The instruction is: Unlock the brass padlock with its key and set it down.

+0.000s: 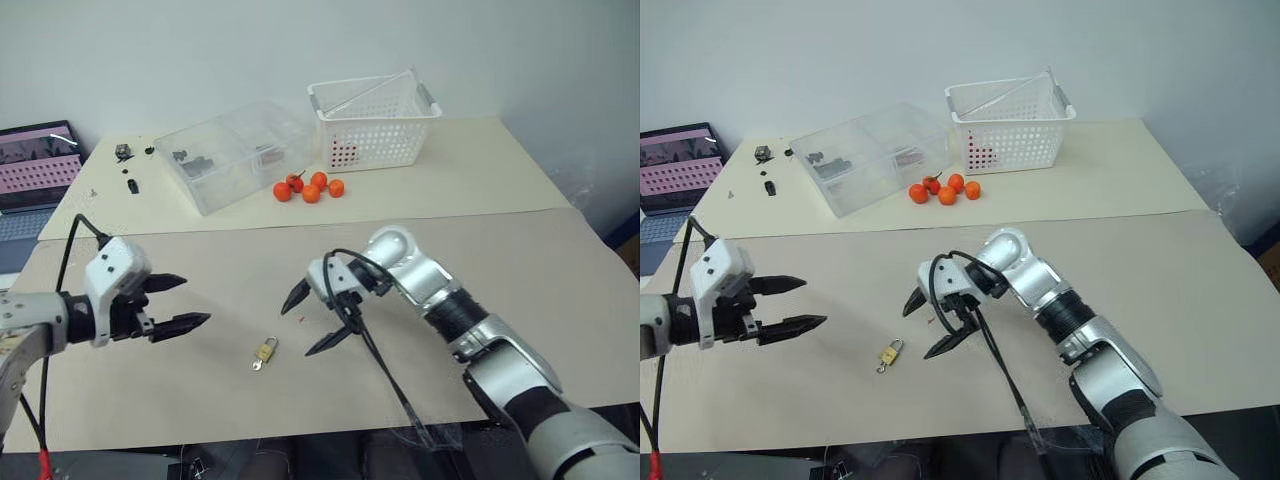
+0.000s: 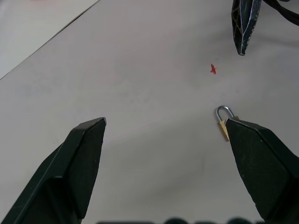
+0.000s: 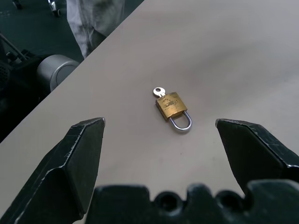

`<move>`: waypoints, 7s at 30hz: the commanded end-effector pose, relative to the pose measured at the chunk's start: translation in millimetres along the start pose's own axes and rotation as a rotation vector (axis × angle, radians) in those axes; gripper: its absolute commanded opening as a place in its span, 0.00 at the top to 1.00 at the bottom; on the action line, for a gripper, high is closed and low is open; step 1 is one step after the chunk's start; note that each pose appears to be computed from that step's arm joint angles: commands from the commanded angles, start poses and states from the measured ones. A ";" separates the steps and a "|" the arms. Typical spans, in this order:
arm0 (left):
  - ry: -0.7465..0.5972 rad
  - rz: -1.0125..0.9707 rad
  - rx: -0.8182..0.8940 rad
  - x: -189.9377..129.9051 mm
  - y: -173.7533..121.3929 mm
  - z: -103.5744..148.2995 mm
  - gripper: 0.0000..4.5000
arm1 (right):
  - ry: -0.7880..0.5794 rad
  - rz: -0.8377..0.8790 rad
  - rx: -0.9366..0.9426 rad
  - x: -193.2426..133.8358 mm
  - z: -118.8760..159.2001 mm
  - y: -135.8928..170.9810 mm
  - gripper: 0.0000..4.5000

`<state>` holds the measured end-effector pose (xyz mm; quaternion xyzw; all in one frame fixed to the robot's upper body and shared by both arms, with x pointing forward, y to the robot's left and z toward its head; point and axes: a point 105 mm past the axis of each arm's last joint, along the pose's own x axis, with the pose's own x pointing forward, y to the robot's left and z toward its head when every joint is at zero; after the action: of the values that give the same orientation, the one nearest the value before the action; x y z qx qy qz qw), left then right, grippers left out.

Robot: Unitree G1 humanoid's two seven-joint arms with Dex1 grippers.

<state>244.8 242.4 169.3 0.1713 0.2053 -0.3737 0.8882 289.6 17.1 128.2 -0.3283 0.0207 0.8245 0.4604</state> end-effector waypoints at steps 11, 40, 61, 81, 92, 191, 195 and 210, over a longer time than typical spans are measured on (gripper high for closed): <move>0.047 0.075 0.032 -16.4 -3.7 -5.6 0.04 | -0.032 0.143 -0.084 48.9 11.5 -11.5 0.00; 0.042 0.167 -0.002 -30.4 -17.1 -10.1 0.04 | 0.036 0.122 -0.102 83.8 6.4 -28.4 0.00; 0.035 0.152 -0.001 -23.5 -16.6 -7.0 0.00 | 0.017 0.092 -0.087 87.2 8.2 -31.3 0.98; 0.026 0.069 0.062 0.0 2.5 2.6 0.00 | 0.006 -0.062 0.067 39.4 -2.8 -50.8 0.75; 0.053 -0.146 0.266 -8.7 -13.7 -14.8 0.00 | -0.071 -0.105 0.127 31.1 11.0 -39.6 0.43; 0.058 -0.339 0.381 3.5 -5.5 -6.0 0.00 | -0.023 -0.447 0.368 93.4 -0.3 12.7 0.43; 0.055 -0.339 0.380 4.4 -6.0 -6.4 0.00 | -0.025 -0.440 0.368 93.0 0.2 15.7 0.43; 0.049 -0.341 0.392 9.3 -3.7 -3.3 0.00 | -0.033 -0.448 0.388 91.3 -0.7 15.8 0.76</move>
<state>245.0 236.4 156.3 0.3008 0.1858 -0.5491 0.7573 248.2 70.9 61.9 -0.2243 0.1184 0.6815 0.6864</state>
